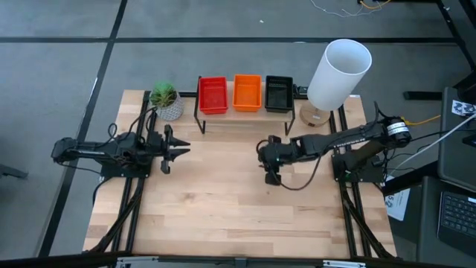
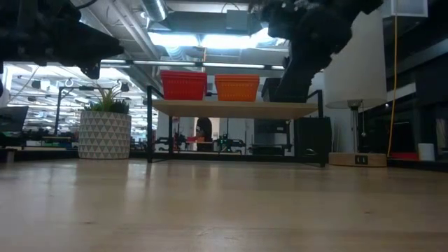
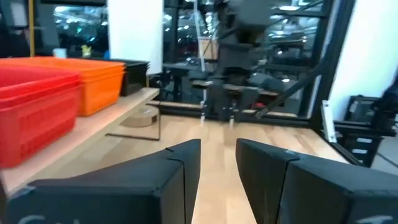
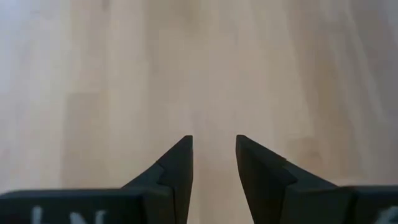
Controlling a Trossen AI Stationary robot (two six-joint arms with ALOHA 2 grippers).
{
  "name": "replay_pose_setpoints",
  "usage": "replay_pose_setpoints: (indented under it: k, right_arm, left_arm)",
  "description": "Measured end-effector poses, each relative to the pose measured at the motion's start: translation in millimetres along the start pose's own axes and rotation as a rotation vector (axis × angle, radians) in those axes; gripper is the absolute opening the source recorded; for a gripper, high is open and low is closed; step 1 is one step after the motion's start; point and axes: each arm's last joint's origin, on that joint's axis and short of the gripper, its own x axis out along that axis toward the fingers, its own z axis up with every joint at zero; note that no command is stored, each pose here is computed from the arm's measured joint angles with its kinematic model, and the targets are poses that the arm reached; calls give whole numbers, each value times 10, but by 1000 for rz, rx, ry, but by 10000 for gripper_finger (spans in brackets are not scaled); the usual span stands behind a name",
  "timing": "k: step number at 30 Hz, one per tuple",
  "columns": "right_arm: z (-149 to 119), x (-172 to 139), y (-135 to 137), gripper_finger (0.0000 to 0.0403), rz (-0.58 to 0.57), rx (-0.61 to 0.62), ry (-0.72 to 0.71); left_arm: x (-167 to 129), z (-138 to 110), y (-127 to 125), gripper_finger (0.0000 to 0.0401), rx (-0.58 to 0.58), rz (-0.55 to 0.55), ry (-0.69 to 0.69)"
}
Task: Stack baskets on shelf by color
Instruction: Return to Home Position
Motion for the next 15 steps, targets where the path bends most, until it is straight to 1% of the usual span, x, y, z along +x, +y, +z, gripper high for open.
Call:
replay_pose_setpoints:
  k: [3,5,8,11,15]
  right_arm:
    - [14,13,-118,122,-30,17,0]
    - [31,17,-170,122,-39,-7,-10]
    - [56,-40,-254,122,-35,-44,-45]
    - [2,-125,-370,122,27,-80,-153]
    - [-293,-243,-517,122,142,-59,-304]
  left_arm:
    - [-3,-7,-19,95,8,-15,-14]
    - [-3,-17,-21,95,7,-11,-4]
    - [-4,-48,-18,95,-29,-6,27]
    - [-4,-64,-17,95,-51,-3,43]
    - [-4,-69,-16,95,-45,-3,49]
